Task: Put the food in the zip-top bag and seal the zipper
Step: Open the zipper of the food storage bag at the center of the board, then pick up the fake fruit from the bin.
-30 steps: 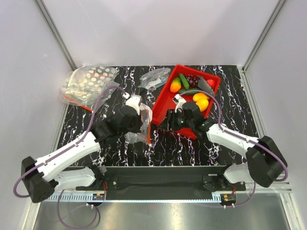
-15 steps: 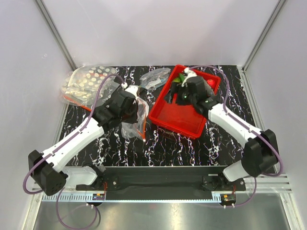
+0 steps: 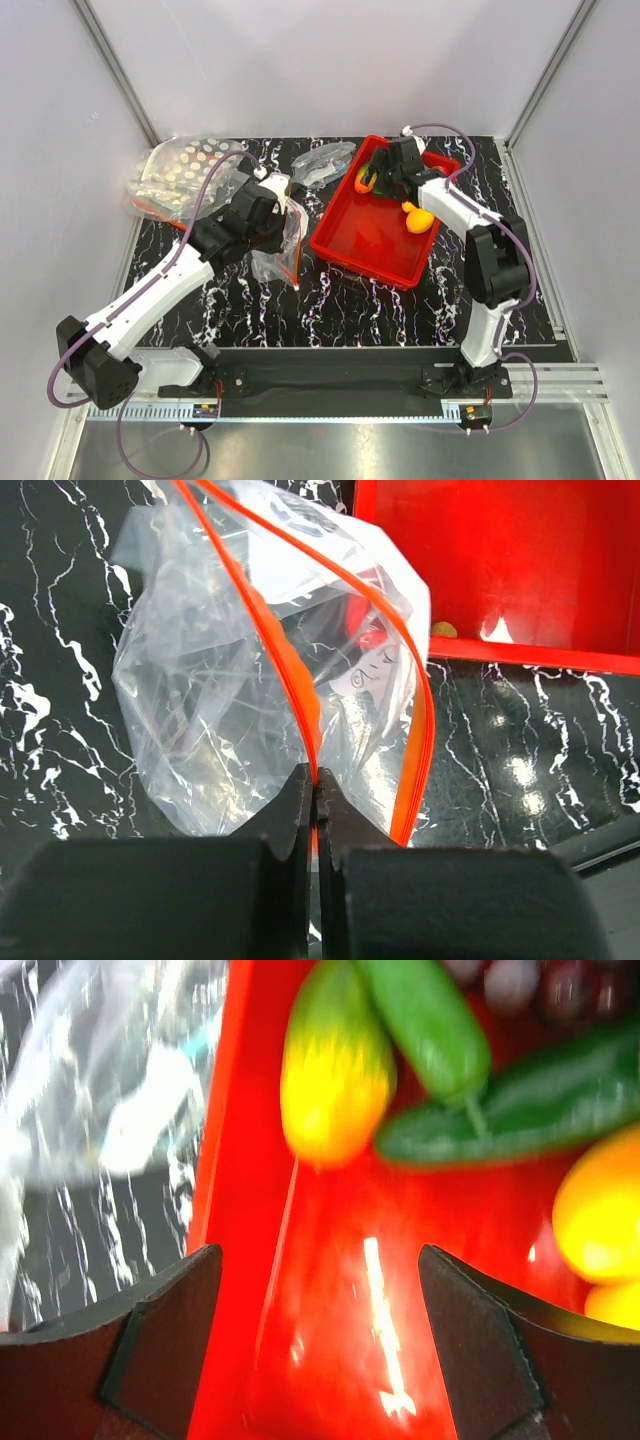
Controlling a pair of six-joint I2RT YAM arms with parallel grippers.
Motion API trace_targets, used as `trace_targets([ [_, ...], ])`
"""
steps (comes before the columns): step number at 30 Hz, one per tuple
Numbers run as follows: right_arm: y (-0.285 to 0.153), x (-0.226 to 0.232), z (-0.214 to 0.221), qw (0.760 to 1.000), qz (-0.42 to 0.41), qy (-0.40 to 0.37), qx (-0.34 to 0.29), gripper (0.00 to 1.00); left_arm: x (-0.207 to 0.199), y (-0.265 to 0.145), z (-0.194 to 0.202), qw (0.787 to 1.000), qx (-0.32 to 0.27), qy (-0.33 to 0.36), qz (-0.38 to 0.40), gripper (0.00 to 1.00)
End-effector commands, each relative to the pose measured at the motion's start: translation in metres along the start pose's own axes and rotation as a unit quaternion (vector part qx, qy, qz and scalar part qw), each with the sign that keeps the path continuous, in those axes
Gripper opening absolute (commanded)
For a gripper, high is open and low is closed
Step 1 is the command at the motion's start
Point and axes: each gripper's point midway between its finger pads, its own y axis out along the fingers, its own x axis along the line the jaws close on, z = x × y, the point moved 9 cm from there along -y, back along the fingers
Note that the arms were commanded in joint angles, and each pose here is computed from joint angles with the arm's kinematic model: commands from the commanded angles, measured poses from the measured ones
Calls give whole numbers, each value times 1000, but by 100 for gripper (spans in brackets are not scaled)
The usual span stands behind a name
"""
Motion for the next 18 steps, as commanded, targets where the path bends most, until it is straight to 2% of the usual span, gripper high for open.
trace_targets([
  [1,17,7,-30,998,20,39,-51,87,2,-10,-7,999,-25,19,11,0],
  [9,74,4,-30,996,39,67,-46,87,8,-17,-1,996,-81,18,11,0],
  [18,120,-5,-18,996,43,75,-26,82,15,-17,4,996,-86,27,-13,0],
])
